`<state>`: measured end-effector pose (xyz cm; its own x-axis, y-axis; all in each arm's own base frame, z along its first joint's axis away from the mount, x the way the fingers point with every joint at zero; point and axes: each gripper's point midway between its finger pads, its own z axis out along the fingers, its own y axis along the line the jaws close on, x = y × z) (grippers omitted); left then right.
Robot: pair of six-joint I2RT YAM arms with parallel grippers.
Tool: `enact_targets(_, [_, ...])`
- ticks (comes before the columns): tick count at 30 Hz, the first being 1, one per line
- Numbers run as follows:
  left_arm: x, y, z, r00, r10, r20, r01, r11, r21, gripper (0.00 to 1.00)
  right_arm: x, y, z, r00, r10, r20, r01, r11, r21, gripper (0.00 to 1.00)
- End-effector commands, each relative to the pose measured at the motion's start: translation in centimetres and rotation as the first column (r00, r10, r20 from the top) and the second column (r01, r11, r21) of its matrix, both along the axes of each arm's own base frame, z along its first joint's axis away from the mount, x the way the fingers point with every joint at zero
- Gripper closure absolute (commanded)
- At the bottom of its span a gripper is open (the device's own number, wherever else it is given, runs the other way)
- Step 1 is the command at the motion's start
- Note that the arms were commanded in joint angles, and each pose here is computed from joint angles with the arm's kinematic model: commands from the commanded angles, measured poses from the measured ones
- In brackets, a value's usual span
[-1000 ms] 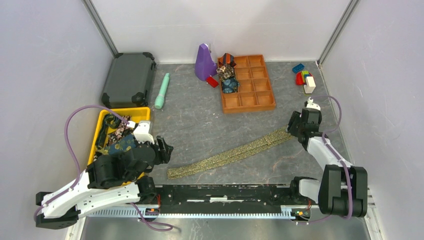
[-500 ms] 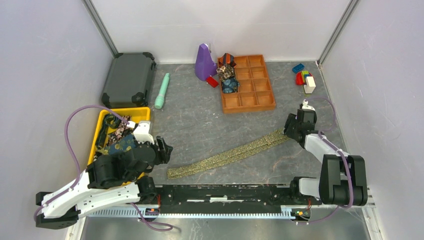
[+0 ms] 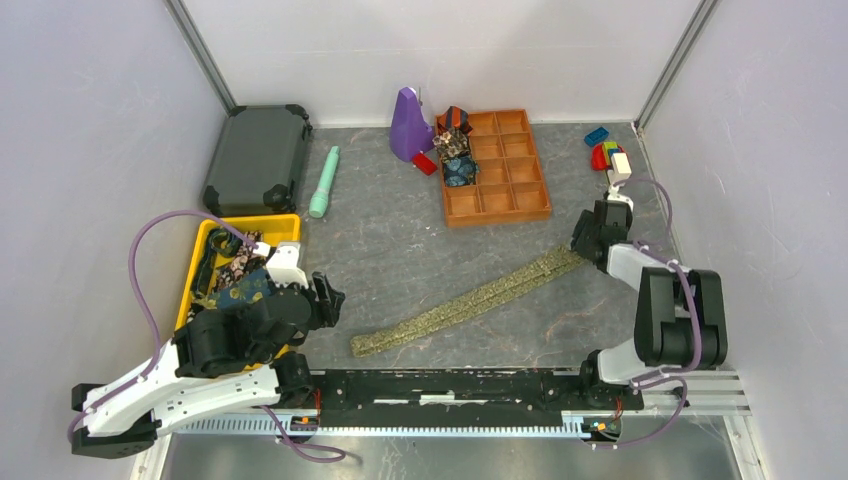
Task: Roll the ties
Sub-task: Flatten out the tie at the center of the board.
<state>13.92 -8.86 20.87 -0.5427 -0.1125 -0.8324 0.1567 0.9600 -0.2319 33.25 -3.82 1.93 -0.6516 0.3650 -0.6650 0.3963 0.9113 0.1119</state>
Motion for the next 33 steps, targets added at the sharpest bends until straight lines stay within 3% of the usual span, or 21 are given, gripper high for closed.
enact_targets(1, [0.4, 0.3, 0.3, 0.999, 0.038, 0.02, -0.038, 0.999, -0.01, 0.33, 0.2, -1.0, -1.7, 0.996, -0.036, -0.086, 0.034, 0.999, -0.018, 0.4])
enact_targets(10, [0.6, 0.3, 0.0, 0.999, 0.048, 0.021, -0.048, 0.999, 0.011, 0.32, 3.6, -4.8, -2.4, 0.985, -0.135, -0.11, 0.13, 0.99, -0.053, 0.41])
enact_targets(16, [1.0, -0.7, -0.5, 1.0, 0.025, -0.002, -0.025, 0.996, 0.084, 0.3, 5.9, -5.3, 1.6, 0.992, -0.124, -0.038, 0.121, 0.99, -0.068, 0.4])
enact_targets(21, [1.1, -2.4, -1.5, 0.997, 0.032, -0.065, -0.024, 0.993, 0.113, 0.3, 4.9, -5.2, 5.4, 0.994, -0.111, 0.005, 0.111, 0.99, -0.081, 0.37])
enact_targets(28, [0.3, -5.3, -4.8, 0.984, 0.029, -0.177, -0.022, 0.999, 0.045, 0.3, -0.5, 1.5, 5.3, 0.996, 0.065, 0.064, -0.068, 0.996, 0.058, 0.34])
enact_targets(33, [-0.5, -5.8, -7.7, 0.958, 0.093, -0.271, -0.096, 0.995, 0.003, 0.33, -3.8, 9.8, 5.3, 0.952, 0.281, 0.121, -0.295, 0.948, 0.116, 0.34])
